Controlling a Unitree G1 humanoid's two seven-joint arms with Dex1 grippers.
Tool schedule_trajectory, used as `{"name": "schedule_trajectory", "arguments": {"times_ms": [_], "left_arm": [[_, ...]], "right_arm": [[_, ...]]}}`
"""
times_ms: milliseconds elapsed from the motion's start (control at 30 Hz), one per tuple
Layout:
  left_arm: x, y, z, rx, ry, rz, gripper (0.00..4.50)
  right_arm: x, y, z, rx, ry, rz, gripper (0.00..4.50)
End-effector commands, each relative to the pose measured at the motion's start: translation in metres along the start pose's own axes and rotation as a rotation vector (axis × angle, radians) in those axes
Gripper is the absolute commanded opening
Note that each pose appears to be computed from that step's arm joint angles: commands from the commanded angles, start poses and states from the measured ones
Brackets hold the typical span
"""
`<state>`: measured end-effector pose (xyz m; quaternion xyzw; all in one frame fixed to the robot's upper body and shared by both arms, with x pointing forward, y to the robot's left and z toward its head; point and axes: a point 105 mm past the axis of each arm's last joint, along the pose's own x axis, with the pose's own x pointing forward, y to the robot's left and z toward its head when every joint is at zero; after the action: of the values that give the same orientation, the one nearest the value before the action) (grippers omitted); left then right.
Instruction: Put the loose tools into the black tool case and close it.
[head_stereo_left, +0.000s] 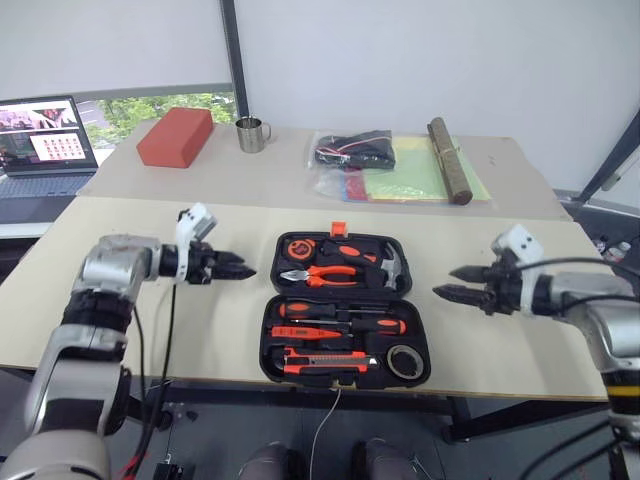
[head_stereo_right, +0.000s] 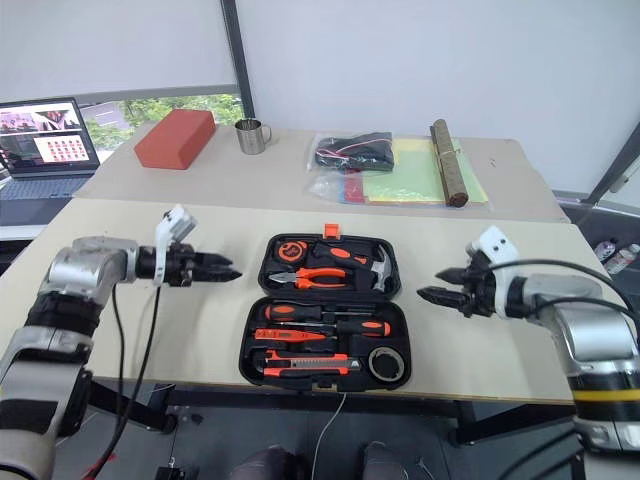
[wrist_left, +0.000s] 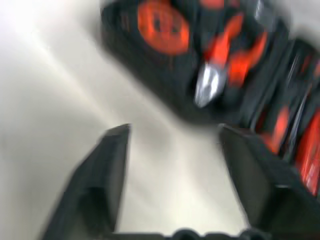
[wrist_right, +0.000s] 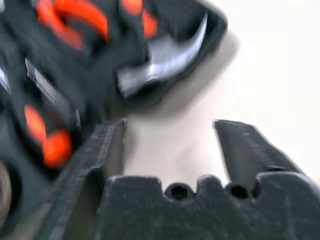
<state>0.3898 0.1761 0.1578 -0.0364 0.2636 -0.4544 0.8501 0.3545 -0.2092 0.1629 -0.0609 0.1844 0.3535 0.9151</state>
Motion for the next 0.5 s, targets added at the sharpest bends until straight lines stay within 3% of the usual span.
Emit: {"name": "schedule_trajectory", "arguments": {"times_ms": [33,167,200,267,333,367,400,500], "left_arm": [[0.019,0.002,0.003,-0.111,0.002,0.026,4.00],[0.036,0.004,0.002,-0.152,0.010,0.065,4.00],[0.039,0.005,0.002,-0.157,0.008,0.073,3.74],[0.042,0.006,0.001,-0.163,0.004,0.079,3.35],[0.043,0.006,0.001,-0.175,-0.003,0.076,2.51],[0.044,0.005,0.000,-0.178,-0.003,0.072,2.41],[0.044,0.005,0.000,-0.181,-0.002,0.069,1.85],[0.043,0.005,-0.002,-0.188,-0.003,0.059,1.03]], "right_arm": [[0.021,-0.011,0.002,0.082,0.038,-0.073,3.92],[0.045,-0.013,0.004,0.152,0.051,-0.094,3.92],[0.049,-0.014,0.004,0.161,0.058,-0.104,3.92],[0.056,-0.019,0.003,0.173,0.068,-0.138,3.41],[0.060,-0.021,0.003,0.178,0.071,-0.150,2.81],[0.061,-0.020,0.003,0.176,0.072,-0.150,2.72],[0.062,-0.020,0.003,0.174,0.073,-0.149,2.13],[0.063,-0.017,0.002,0.170,0.072,-0.138,1.24]]}}
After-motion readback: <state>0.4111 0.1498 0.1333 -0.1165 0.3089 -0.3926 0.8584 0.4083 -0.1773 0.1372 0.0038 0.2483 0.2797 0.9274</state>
